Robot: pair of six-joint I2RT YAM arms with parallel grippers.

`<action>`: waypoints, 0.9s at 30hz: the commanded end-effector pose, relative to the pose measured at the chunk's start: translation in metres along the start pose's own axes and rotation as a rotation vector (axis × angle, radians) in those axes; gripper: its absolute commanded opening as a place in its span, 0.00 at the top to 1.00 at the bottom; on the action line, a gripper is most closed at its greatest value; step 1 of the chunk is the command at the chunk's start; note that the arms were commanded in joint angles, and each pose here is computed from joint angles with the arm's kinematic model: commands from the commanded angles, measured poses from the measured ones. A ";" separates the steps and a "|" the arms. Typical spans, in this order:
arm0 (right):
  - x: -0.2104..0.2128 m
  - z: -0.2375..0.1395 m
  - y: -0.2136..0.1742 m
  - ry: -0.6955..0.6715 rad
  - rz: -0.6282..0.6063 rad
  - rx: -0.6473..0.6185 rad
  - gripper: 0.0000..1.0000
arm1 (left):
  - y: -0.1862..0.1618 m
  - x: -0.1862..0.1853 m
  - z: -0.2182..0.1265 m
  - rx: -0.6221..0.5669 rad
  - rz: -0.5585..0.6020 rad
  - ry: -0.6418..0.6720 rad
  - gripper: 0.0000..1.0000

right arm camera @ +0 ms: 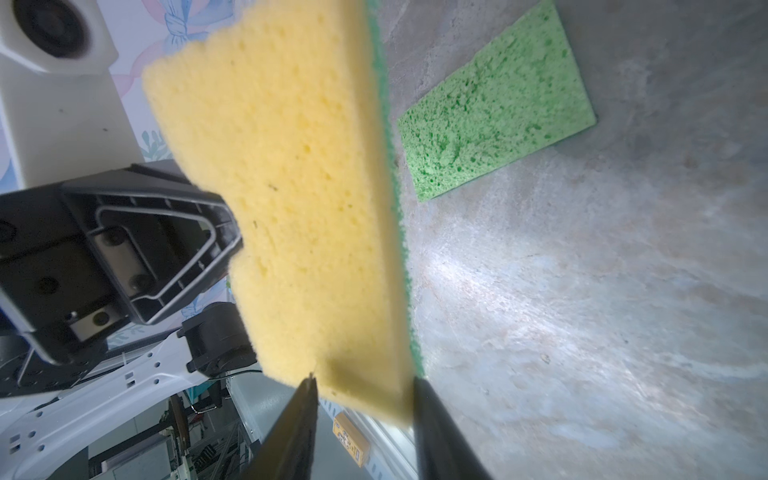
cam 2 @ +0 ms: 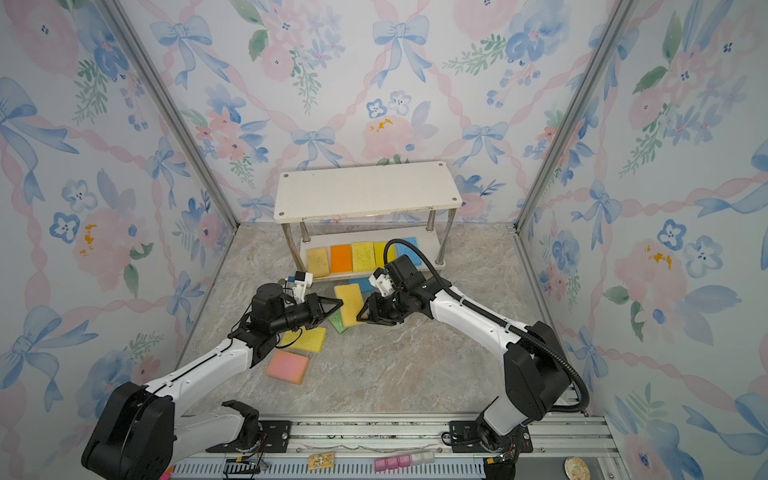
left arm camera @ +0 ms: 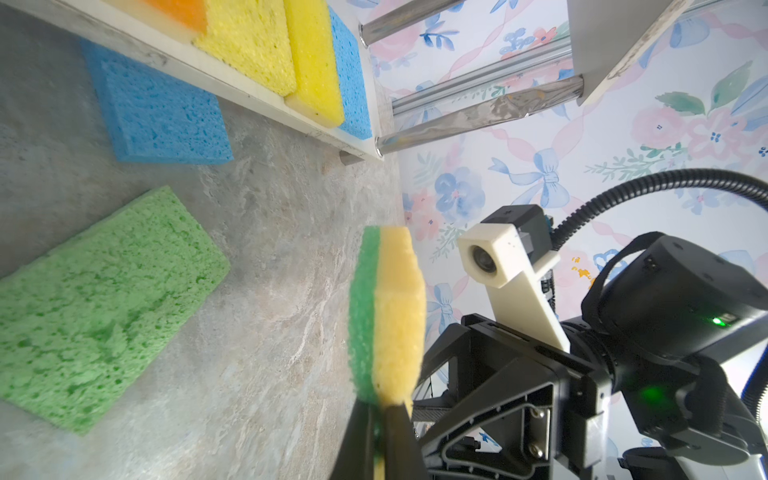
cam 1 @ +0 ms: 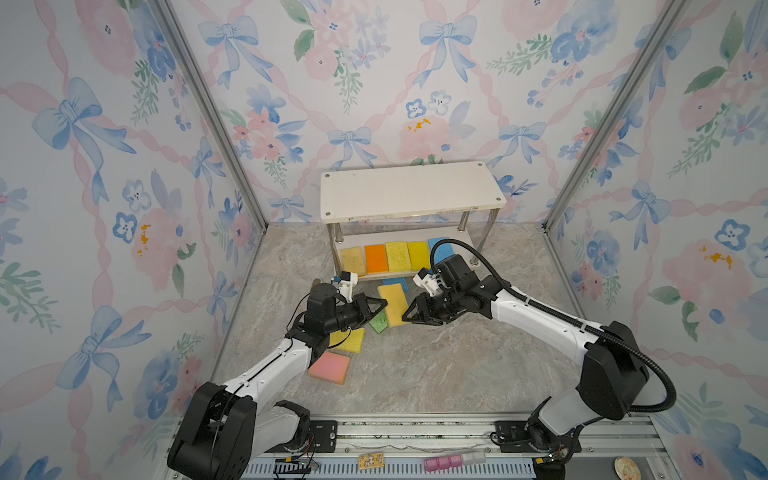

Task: Place and organize the cleaning sponges onto the shelf
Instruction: 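Lift the scrub sponge toward the left gripper while the left gripper waits, then carry the scrub sponge up onto the top shelf and release it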

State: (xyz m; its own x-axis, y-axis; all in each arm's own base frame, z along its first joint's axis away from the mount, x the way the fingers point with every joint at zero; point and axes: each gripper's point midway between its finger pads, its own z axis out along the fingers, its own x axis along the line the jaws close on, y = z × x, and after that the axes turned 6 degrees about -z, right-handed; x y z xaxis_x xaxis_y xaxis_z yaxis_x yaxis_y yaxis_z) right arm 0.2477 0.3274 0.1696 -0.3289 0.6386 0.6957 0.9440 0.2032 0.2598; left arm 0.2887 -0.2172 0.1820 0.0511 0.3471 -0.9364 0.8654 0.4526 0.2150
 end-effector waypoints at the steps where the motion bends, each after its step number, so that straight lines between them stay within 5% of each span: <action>1: 0.006 -0.001 0.004 0.029 -0.008 -0.009 0.65 | 0.002 -0.011 -0.004 -0.007 0.015 -0.037 0.94; 10: 0.008 -0.011 0.006 -0.002 -0.028 -0.025 0.88 | 0.006 -0.013 -0.005 -0.013 0.010 -0.043 0.91; 16: 0.019 -0.032 0.020 -0.060 -0.106 -0.070 0.95 | 0.016 -0.017 -0.014 -0.047 0.004 -0.056 0.78; 19: 0.029 -0.041 0.029 -0.072 -0.136 -0.084 0.97 | 0.023 -0.018 -0.022 -0.079 -0.005 -0.063 0.50; 22: 0.039 -0.048 0.036 -0.075 -0.160 -0.093 0.98 | 0.029 -0.022 -0.030 -0.108 -0.002 -0.073 0.34; 24: 0.046 -0.054 0.041 -0.072 -0.178 -0.098 0.98 | 0.034 -0.024 -0.036 -0.133 -0.001 -0.078 0.06; 27: 0.059 -0.065 0.046 -0.072 -0.213 -0.110 0.98 | 0.043 -0.023 -0.050 -0.200 0.000 -0.044 0.02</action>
State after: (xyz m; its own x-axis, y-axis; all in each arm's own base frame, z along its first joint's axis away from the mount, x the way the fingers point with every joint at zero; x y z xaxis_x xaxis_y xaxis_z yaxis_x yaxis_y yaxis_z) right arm 0.2730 0.3299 0.2569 -0.4865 0.6328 0.6024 0.8596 0.2234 0.4596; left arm 0.3005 -0.1765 0.2238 0.0837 0.2902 -0.9533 0.7800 0.5762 0.2439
